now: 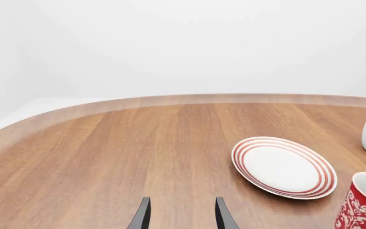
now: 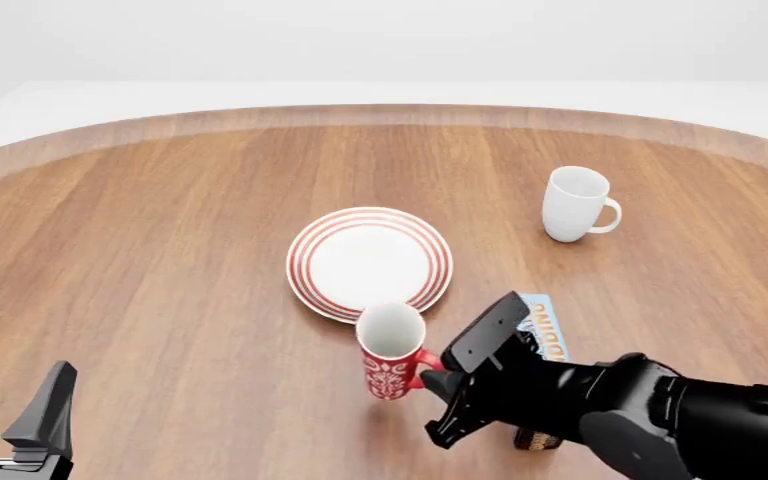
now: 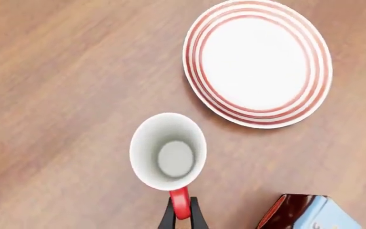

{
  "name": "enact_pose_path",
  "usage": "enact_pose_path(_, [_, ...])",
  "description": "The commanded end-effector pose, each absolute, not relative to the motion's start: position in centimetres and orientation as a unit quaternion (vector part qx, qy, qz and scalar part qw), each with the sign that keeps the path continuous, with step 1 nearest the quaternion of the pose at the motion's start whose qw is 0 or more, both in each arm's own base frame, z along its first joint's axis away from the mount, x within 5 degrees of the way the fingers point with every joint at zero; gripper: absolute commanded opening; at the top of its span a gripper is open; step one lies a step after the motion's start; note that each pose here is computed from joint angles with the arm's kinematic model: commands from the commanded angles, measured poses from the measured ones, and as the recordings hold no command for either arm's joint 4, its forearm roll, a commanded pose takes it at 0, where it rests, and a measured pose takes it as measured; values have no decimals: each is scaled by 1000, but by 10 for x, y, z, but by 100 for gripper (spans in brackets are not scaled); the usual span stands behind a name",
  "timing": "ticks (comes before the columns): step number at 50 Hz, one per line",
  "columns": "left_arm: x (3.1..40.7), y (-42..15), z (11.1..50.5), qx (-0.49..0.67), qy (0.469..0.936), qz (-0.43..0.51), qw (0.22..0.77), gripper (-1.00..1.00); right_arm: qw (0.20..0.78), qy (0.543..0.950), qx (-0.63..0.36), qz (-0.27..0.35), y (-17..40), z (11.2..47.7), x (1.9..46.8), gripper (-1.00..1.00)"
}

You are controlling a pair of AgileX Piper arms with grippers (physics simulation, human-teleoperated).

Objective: Pick up the red mug and put it on the plate

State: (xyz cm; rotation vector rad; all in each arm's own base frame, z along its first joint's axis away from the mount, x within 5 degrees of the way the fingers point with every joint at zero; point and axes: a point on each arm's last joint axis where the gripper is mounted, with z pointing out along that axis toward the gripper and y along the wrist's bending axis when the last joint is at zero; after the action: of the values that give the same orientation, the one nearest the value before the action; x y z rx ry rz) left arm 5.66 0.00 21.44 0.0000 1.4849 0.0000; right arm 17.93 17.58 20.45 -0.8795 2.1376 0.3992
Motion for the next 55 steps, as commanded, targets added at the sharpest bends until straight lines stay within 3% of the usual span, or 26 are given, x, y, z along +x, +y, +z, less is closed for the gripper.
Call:
enact_pose_path(1, [57,0,214,0,676,0,737,100,408,836,-333,153,162,229,178,-100])
enact_pose_path(35, [57,0,214,0,676,0,737,100,476,804,-326,145,170,289,210,-100])
enact_pose_path(55, [57,0,214,0,676,0,737,100,485,805,-316,130,184,281,249,-100])
